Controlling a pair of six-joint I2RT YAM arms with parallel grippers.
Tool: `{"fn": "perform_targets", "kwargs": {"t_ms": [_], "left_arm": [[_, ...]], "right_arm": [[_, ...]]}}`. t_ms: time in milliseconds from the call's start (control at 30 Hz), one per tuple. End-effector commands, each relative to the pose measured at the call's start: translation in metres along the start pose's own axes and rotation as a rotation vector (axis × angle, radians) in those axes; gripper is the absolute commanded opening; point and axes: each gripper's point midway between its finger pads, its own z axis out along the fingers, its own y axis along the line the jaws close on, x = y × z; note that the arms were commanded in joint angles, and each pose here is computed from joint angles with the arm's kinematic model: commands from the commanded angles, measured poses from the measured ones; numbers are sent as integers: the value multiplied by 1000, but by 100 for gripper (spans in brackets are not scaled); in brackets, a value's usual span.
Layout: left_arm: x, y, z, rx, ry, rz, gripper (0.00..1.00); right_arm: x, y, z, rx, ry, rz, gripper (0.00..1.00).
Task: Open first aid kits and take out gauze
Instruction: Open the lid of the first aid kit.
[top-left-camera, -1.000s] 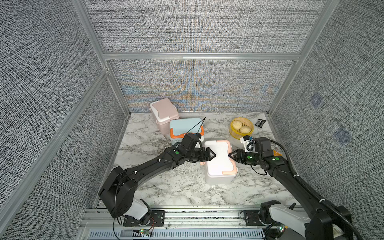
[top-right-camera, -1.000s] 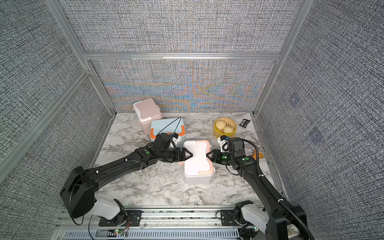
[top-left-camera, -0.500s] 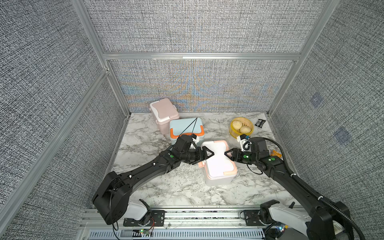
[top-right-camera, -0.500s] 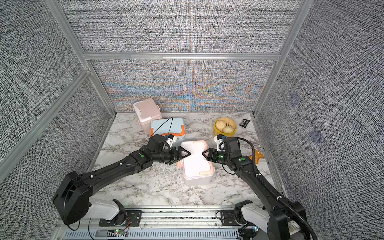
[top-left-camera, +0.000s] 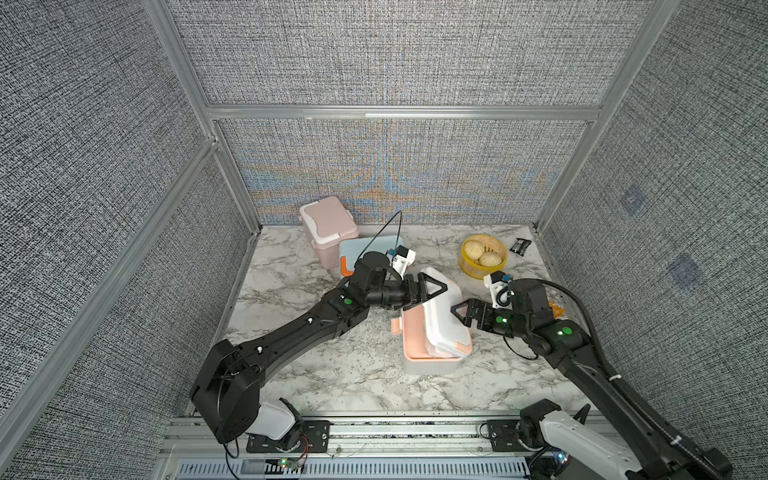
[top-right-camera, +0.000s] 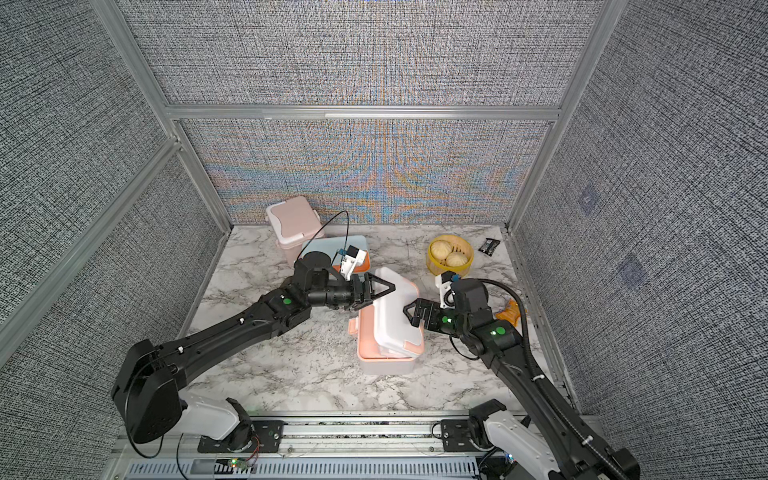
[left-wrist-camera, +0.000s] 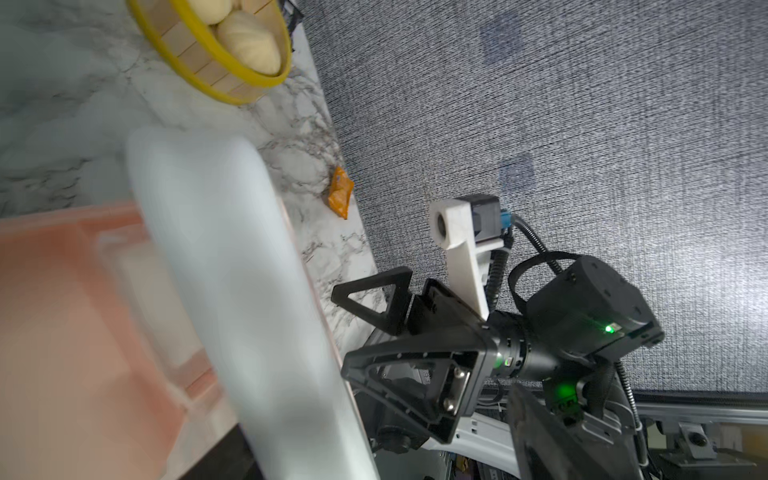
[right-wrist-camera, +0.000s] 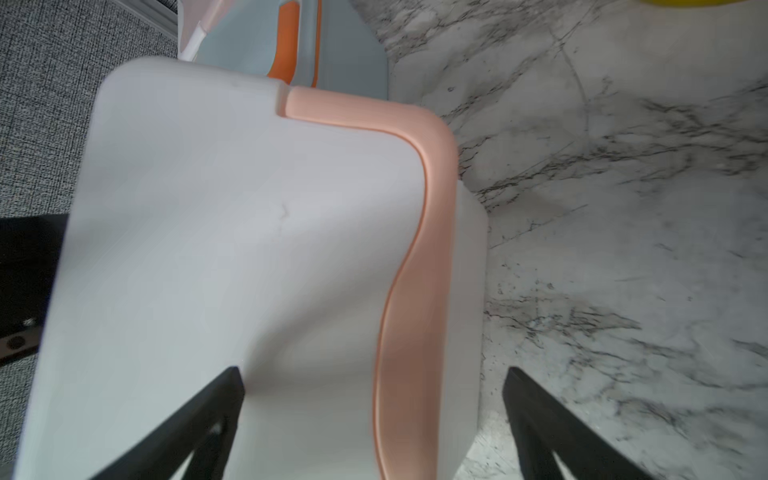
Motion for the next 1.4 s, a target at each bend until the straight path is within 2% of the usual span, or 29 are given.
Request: {"fn": "perform_targets", "kwargs": {"t_ms": [0,267,467,600,800,1100,1233,1367], "left_arm": [[-6,-29,9,73,14,52,82],[-11,-56,55,59,58,115,82],[-3,-63,107,6,140,154,82],[-3,-64,122,-45,175,198,86],[-10,-57,97,-173,137,329,100],[-12,-34,45,-354,77,429,100],[-10,-7,23,-467,32,445,100],[-12,23,6,-572,-3,436,99]], "right_arm": [[1,-30,-27,185,-56,22,99],[-16,-55,-108,387,-290,96,99],[-22,-49,-147,375,-391,90,99],[-23,-46,-157,369,-412,79,99],[-22,-43,-160,372,-390,52,99],[-23,-25,-153,296,-336,-20,98],[-26,-15,-150,245,-333,-57,96],[-25,-24,-144,301,-304,-49,95]]}}
